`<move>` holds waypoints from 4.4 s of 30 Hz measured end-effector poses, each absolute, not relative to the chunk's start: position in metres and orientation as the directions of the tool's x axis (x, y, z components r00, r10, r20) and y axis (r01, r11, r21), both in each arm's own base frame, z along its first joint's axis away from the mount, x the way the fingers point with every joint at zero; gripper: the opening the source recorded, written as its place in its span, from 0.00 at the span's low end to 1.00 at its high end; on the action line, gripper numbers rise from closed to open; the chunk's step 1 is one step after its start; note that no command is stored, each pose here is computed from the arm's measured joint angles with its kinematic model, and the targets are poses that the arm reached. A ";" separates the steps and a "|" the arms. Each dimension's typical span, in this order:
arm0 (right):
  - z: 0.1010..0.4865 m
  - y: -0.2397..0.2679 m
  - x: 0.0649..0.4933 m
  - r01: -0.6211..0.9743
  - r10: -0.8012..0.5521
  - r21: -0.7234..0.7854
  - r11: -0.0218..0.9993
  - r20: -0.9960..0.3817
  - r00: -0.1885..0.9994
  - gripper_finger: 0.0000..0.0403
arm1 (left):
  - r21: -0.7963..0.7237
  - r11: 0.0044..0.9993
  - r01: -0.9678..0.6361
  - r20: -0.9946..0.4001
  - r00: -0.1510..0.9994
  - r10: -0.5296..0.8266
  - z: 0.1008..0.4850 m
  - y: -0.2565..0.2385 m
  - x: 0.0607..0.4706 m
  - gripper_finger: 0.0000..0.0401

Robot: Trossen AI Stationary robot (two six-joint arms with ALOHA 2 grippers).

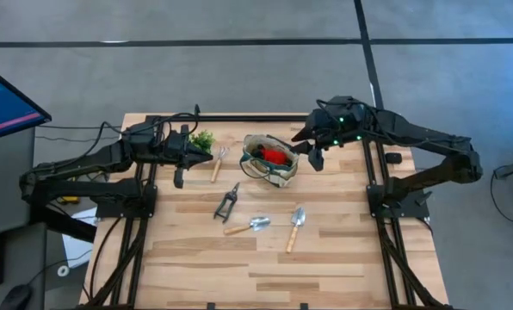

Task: Pick & Place Garden tools in Gardening bag
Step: Put the right trowel into the side pocket of the gardening bag

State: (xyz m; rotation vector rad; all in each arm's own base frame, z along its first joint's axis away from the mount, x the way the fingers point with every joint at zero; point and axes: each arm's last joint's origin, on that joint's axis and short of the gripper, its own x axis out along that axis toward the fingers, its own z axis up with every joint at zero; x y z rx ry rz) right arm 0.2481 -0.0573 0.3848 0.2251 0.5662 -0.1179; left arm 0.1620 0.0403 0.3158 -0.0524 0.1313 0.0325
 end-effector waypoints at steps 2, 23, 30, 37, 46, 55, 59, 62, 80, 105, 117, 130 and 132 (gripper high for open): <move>0.384 -0.055 0.249 0.170 -0.039 0.191 0.967 -0.548 0.836 0.41 | -0.081 0.996 -0.038 -0.131 0.991 0.027 0.316 0.040 0.162 0.01; 0.361 -0.039 0.277 0.116 0.036 0.200 0.973 -0.626 0.779 0.37 | -0.247 0.967 -0.063 -0.131 0.991 0.031 0.316 0.040 0.162 0.01; 0.335 -0.032 0.300 0.102 0.073 0.204 0.974 -0.701 0.710 0.37 | -0.246 0.967 -0.063 -0.130 0.991 0.031 0.316 0.040 0.162 0.01; 0.315 -0.028 0.311 0.106 0.092 0.204 0.973 -0.767 0.635 0.33 | -0.311 0.948 -0.072 -0.138 0.990 0.030 0.315 0.041 0.164 0.01; 0.319 -0.028 0.308 0.105 0.090 0.204 0.973 -0.760 0.643 0.29 | -0.324 0.943 -0.078 -0.151 0.988 0.029 0.312 0.042 0.167 0.01; 0.317 -0.028 0.308 0.109 0.090 0.205 0.973 -0.766 0.636 0.27 | -0.327 0.942 -0.078 -0.155 0.988 0.028 0.312 0.042 0.167 0.01; 0.317 -0.028 0.308 0.149 0.090 0.237 0.960 -0.766 0.636 0.25 | -0.327 0.943 -0.068 -0.154 0.988 0.018 0.312 0.040 0.168 0.01; 0.317 -0.028 0.308 0.165 0.091 0.250 0.954 -0.766 0.636 0.25 | -0.327 0.944 -0.055 -0.155 0.988 0.004 0.312 0.038 0.168 0.01; 0.324 0.000 0.318 0.049 0.150 0.259 0.965 -0.691 0.707 0.24 | -0.325 0.944 0.061 -0.154 0.981 -0.117 0.312 0.017 0.172 0.01; 0.305 0.040 0.287 0.085 0.206 0.260 0.962 -0.893 0.399 0.24 | -0.288 0.955 0.066 -0.163 0.980 -0.117 0.312 -0.019 0.172 0.01; 0.305 0.074 0.280 -0.183 0.251 0.195 0.964 -0.895 0.368 0.18 | -0.311 0.950 0.023 -0.177 0.981 -0.082 0.309 -0.034 0.172 0.01; 0.266 0.106 0.296 -0.149 0.239 0.209 0.967 -0.944 0.227 0.18 | -0.292 0.956 -0.010 -0.289 0.954 -0.078 0.289 -0.043 0.196 0.01; 0.257 0.111 0.299 -0.149 0.232 0.205 0.967 -0.953 0.197 0.18 | -0.296 0.955 0.004 -0.294 0.951 -0.096 0.288 -0.044 0.197 0.01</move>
